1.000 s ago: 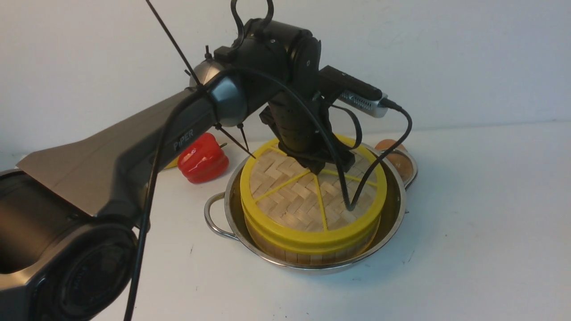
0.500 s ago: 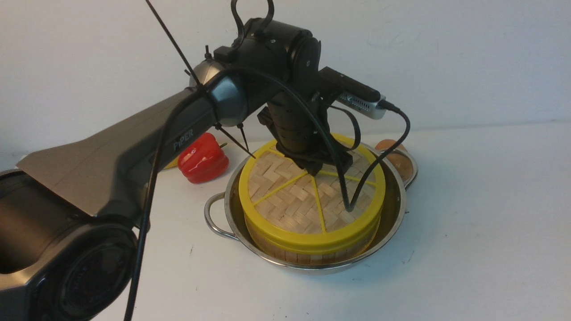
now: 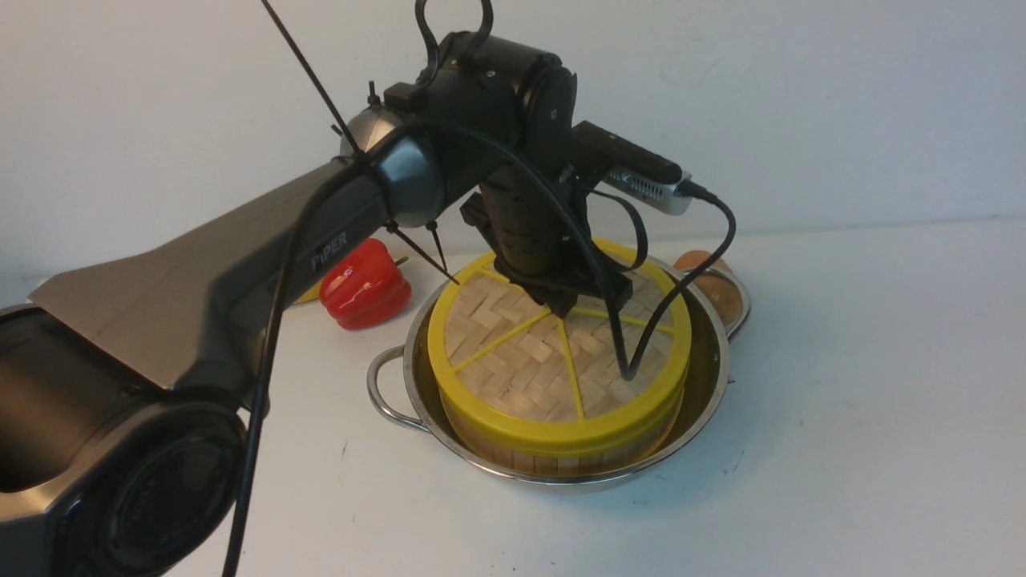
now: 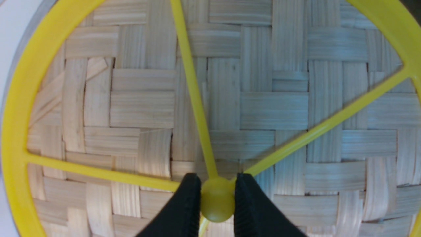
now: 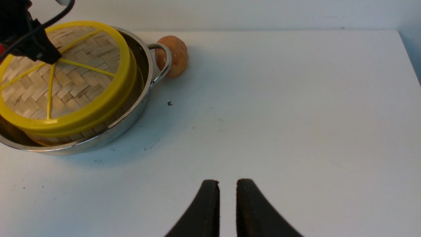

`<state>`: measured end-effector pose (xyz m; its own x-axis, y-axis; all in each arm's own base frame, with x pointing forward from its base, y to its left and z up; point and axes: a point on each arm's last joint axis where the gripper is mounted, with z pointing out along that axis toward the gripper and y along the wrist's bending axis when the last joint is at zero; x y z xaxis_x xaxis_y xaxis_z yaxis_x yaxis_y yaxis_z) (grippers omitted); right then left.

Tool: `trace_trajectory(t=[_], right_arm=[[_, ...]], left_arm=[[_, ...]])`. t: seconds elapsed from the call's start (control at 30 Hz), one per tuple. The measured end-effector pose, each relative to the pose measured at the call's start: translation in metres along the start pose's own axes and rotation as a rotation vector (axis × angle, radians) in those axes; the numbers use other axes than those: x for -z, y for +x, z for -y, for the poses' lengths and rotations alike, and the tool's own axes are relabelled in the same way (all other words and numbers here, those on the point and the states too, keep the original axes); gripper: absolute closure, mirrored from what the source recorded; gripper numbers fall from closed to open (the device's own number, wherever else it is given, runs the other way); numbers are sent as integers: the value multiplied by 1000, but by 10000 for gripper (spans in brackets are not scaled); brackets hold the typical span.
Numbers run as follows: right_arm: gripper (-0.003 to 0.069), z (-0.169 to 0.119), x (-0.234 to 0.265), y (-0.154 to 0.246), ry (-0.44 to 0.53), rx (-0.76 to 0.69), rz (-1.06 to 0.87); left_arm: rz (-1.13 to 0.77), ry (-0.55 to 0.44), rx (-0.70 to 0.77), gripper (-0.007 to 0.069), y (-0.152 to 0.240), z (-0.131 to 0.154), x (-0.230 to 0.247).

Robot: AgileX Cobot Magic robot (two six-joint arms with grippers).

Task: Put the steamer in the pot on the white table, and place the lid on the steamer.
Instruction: 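Place the yellow bamboo steamer lid onto the steamer in the pot with the left gripper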

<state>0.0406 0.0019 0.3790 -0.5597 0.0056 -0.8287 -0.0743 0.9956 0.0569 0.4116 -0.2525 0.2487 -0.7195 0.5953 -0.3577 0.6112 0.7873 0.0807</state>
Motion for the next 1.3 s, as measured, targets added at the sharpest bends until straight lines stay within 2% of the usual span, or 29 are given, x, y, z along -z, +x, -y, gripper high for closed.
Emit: trace_trajectory(t=[1.3], right_arm=[[546, 0, 0, 0, 0, 1, 0]], left_arm=[[14, 25, -1, 504, -1, 2, 0]])
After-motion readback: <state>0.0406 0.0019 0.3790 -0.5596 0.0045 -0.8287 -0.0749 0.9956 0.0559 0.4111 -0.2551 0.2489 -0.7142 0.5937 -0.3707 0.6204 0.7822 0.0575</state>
